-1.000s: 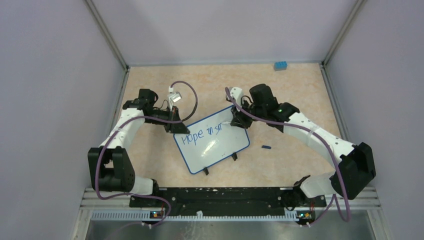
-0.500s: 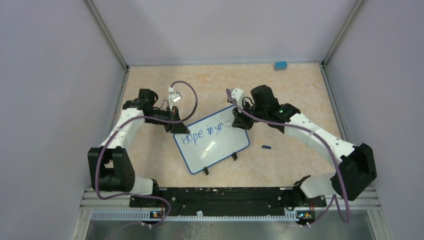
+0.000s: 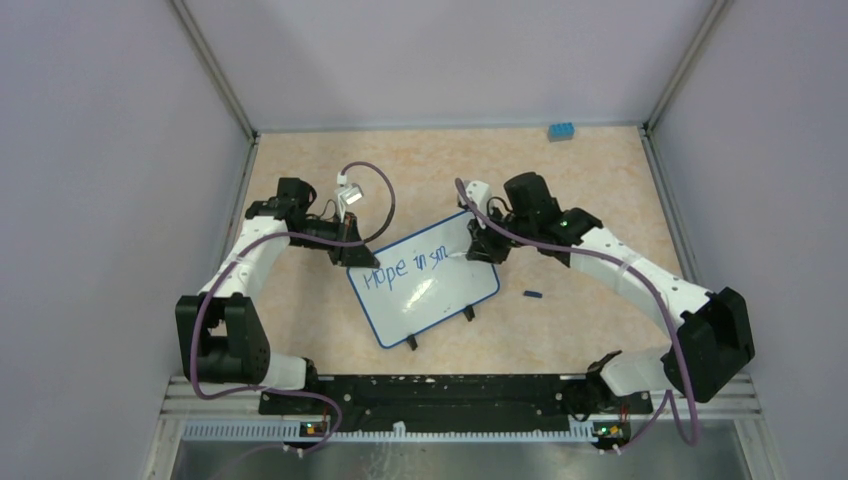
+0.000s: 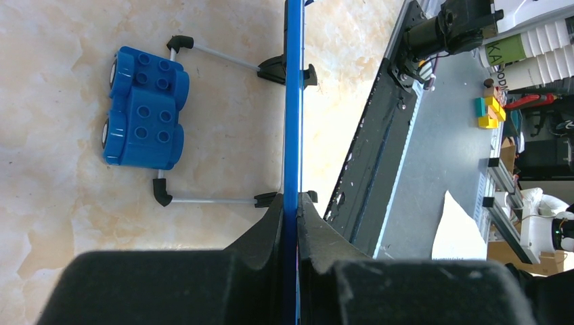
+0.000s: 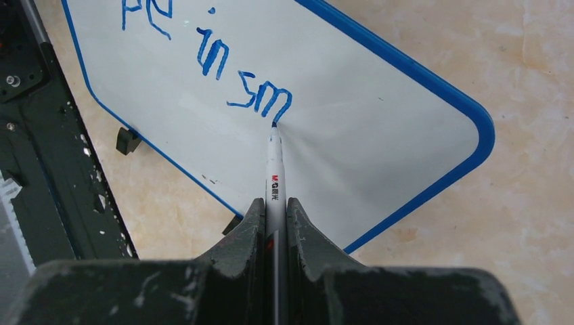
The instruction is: Write a sentence on the whiteboard
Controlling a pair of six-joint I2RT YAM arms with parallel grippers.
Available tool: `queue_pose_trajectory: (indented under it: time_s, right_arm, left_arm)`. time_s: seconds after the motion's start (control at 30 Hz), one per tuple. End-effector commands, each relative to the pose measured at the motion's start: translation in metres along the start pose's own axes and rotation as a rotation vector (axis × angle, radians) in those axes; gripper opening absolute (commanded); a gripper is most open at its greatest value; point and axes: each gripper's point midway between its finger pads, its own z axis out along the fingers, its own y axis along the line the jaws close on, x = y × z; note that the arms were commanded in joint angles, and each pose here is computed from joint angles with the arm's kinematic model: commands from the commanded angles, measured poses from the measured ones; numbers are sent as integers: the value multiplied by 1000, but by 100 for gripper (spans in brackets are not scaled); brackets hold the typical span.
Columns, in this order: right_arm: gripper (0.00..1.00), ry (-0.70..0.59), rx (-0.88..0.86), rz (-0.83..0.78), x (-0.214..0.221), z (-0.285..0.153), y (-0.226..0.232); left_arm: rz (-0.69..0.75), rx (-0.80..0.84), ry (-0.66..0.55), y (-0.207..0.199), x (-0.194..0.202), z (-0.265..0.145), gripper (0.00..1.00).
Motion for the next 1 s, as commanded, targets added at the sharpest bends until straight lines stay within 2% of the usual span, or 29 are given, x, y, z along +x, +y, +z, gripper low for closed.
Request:
queue_pose_trajectory:
  time_s: [0.0,0.97]
  right_arm:
    - [0,-120,7,-15,-39,-26,-4]
    - [0,-123,89,12,-46,-14,-29]
  left_arm:
    - [16,-9,0,-4,3,-1,0]
    - [17,-5,0,-4,2,-1,0]
